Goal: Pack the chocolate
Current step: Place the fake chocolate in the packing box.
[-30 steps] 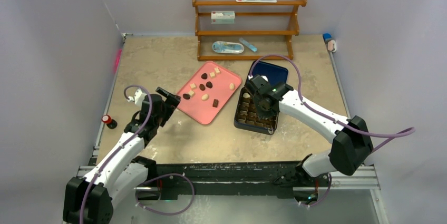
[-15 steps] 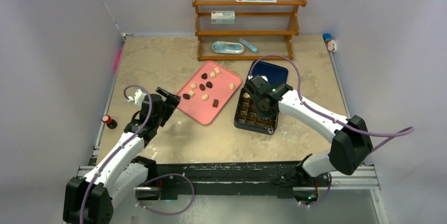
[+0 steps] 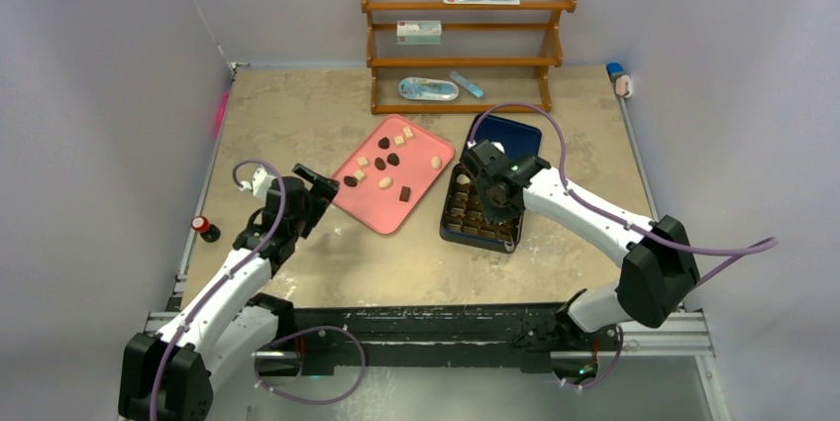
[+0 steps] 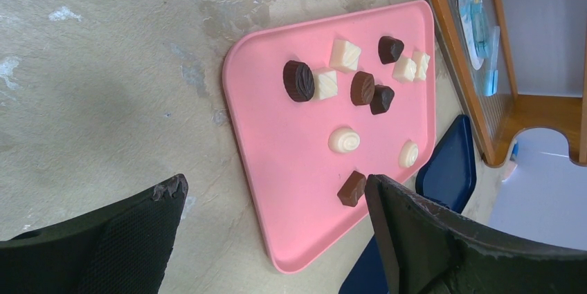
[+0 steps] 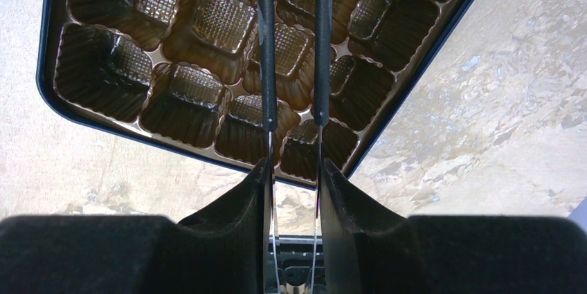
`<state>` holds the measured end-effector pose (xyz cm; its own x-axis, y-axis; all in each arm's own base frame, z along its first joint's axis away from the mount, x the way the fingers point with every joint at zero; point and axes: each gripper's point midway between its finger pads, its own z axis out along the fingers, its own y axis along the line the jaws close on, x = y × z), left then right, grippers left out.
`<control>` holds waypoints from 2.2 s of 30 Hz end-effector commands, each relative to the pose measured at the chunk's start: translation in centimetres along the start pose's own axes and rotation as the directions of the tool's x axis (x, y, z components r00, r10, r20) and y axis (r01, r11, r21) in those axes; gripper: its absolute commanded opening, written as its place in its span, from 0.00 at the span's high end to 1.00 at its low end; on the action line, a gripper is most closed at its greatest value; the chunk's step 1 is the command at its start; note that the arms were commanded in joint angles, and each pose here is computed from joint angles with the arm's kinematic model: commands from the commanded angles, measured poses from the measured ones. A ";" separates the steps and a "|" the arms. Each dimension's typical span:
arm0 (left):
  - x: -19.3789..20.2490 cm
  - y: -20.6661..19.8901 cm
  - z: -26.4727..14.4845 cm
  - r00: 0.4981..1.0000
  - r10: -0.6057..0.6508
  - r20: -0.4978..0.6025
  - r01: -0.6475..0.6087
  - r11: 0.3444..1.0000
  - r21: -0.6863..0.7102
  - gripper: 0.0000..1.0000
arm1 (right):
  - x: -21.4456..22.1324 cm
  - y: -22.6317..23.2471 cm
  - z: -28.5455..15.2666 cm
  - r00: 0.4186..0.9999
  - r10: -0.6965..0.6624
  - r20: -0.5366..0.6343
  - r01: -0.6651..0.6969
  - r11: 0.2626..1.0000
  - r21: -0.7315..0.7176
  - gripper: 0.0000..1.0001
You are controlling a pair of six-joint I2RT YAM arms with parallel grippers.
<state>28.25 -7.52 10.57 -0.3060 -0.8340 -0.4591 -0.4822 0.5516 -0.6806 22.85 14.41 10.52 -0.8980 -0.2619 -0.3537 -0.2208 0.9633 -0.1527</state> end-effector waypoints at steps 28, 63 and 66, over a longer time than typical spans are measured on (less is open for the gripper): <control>-0.2 -0.7 0.6 1.000 -0.016 0.005 0.016 1.000 0.022 0.00 | -7.8 4.3 -2.6 0.991 -0.051 0.128 0.064 0.993 -0.103 0.74; 0.5 0.2 1.5 0.999 -0.031 -0.007 0.031 0.999 0.010 0.00 | -16.1 13.1 5.2 0.986 -0.155 0.067 0.166 0.965 -0.204 0.65; 0.6 0.2 1.6 0.999 -0.032 -0.010 0.032 0.999 0.011 0.00 | -16.3 13.2 5.6 0.986 -0.155 0.062 0.165 0.965 -0.204 0.64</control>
<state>28.75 -7.86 8.95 -0.3201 -0.8342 -0.4491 -0.4913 0.5514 -0.6742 36.12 30.50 7.50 -0.8426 -0.4029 -0.3575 -0.4208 0.9066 -0.0299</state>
